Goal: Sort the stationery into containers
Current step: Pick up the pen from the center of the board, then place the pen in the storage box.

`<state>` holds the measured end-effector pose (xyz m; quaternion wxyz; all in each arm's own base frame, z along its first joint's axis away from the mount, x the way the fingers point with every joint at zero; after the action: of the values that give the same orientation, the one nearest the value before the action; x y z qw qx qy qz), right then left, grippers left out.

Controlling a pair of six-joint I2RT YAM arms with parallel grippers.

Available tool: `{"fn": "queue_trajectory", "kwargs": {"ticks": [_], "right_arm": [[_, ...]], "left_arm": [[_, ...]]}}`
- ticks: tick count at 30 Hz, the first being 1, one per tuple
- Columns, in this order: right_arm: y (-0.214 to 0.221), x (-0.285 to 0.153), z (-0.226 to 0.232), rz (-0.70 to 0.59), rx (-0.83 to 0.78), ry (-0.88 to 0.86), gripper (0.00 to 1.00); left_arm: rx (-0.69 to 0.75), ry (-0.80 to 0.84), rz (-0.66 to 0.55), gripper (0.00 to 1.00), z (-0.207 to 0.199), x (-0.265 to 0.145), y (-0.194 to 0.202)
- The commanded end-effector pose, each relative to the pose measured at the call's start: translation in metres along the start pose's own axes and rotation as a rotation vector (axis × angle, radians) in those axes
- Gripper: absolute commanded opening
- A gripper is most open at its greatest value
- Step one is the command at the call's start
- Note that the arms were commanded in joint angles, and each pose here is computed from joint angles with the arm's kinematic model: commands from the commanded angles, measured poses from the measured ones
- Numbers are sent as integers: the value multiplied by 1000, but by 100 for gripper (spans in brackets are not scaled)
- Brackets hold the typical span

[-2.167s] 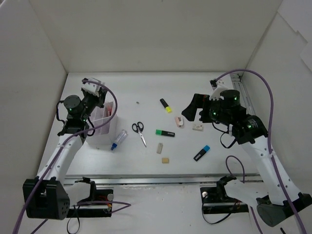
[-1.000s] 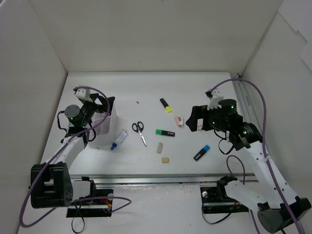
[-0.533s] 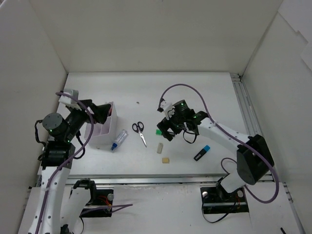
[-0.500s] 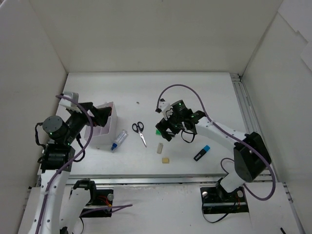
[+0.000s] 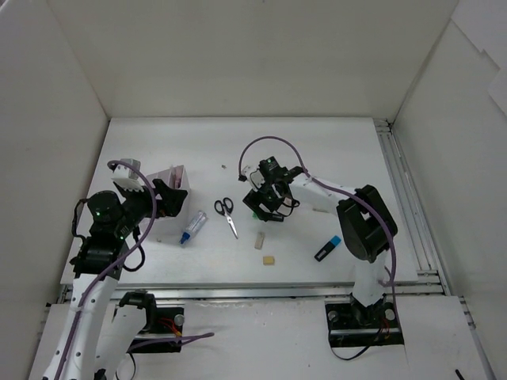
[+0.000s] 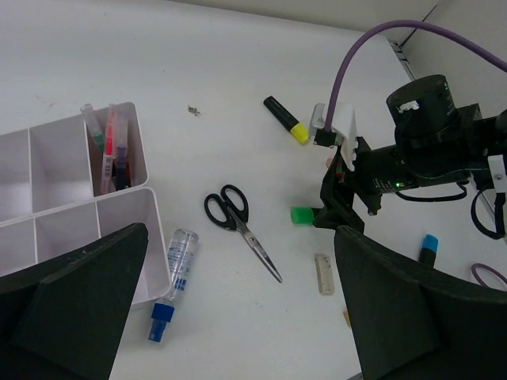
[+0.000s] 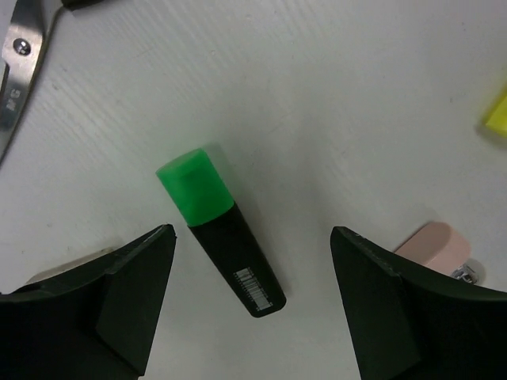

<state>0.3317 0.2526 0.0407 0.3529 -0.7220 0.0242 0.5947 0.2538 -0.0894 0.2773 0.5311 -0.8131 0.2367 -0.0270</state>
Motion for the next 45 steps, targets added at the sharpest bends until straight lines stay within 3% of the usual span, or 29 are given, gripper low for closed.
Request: {"fn": "queue_trajectory", "kwargs": {"ticks": [1,6,9,10,16,21,23,28,32,40,45], "right_arm": [[0,-4,-7,91,26,48,75],[27,5,-11,194,32,89,72],[28,6,-2,202,18,52,59],[29,6,0,205,12,49,44],[18,-9,11,145,10,14,1],[-26,-54,20,-108,24,42,0],[-61,-87,26,-307,24,35,0],[-104,-147,62,-645,24,-72,0],[-116,-165,83,-728,17,-111,0],[-126,-173,99,-738,-8,-98,0],[-137,-191,100,-811,10,-71,0]], "left_arm": [[20,-4,-74,100,-5,-5,-20],[35,-8,-78,99,-3,-3,-19],[50,-2,-79,100,-3,-3,-20],[50,-3,-76,100,-3,-2,-20],[46,2,-58,100,-3,2,-20],[61,191,-38,100,-32,11,-15],[49,275,2,99,-47,20,-6],[-5,445,47,99,-91,42,5],[-30,478,21,100,-120,59,9],[-112,379,-70,98,-120,76,1],[-109,370,-57,84,-121,78,5]]}}
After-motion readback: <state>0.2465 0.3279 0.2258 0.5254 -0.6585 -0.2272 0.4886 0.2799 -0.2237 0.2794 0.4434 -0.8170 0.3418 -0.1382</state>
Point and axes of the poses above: each gripper's point midway between its finger pads, its own x axis out along the fingers, its own z axis along the line the jaws close on, y = z × x, the point moved 1 cm from there along -x, back along the fingers, and after that the axes turned 3 degrees about -x, right-handed, at the moved point
